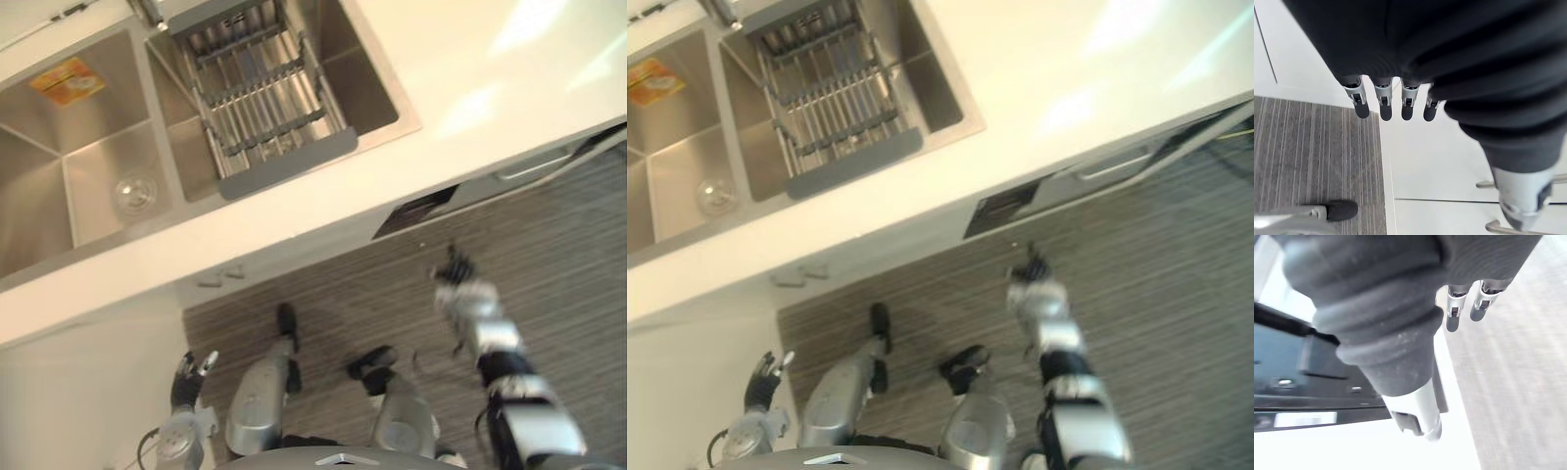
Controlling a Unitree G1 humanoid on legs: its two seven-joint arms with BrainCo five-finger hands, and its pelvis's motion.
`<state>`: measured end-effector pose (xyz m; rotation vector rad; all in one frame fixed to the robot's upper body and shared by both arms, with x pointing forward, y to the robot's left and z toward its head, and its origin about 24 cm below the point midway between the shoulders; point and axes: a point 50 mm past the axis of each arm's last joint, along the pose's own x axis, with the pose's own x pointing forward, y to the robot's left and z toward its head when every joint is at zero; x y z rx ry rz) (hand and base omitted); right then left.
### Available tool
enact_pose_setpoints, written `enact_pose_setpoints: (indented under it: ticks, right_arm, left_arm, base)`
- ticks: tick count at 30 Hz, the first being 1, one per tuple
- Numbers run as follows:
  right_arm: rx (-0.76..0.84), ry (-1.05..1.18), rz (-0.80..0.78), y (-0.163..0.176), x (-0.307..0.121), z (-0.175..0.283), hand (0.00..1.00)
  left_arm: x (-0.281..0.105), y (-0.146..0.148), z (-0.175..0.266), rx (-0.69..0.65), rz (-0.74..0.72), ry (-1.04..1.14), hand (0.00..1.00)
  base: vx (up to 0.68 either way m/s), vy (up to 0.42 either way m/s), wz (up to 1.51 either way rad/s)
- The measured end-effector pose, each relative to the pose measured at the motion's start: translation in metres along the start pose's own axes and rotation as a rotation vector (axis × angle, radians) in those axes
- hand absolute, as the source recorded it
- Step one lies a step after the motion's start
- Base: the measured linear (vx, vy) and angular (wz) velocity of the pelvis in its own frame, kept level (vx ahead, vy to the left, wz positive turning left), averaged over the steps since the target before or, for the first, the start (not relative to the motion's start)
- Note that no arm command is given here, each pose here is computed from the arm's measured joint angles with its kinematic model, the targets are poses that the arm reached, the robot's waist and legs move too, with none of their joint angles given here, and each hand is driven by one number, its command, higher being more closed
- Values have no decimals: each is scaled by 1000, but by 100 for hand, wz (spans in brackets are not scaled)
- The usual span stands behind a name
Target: Walk over to the sink, pick up the cup, carry it to the dishwasher, place the cup inside the dishwasher, then close the dishwasher door
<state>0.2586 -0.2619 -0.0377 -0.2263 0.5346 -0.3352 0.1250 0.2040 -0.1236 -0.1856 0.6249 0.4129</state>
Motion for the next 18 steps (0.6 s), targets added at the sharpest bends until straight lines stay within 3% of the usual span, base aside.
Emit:
enact_pose_setpoints:
  ticks: [8,13,18]
  right_arm:
    - [108,460,-69,11,-66,-154,0]
    - [246,595,-118,14,-97,-188,0]
    - [347,722,-165,23,-130,-215,0]
  left_arm:
    - [-2,15,-12,-15,-2,76,0]
    - [-2,24,-24,85,-4,166,0]
    - [7,-1,-22,56,-58,196,0]
  base:
    - [53,18,10]
    - [121,89,83]
    - [16,-103,118]
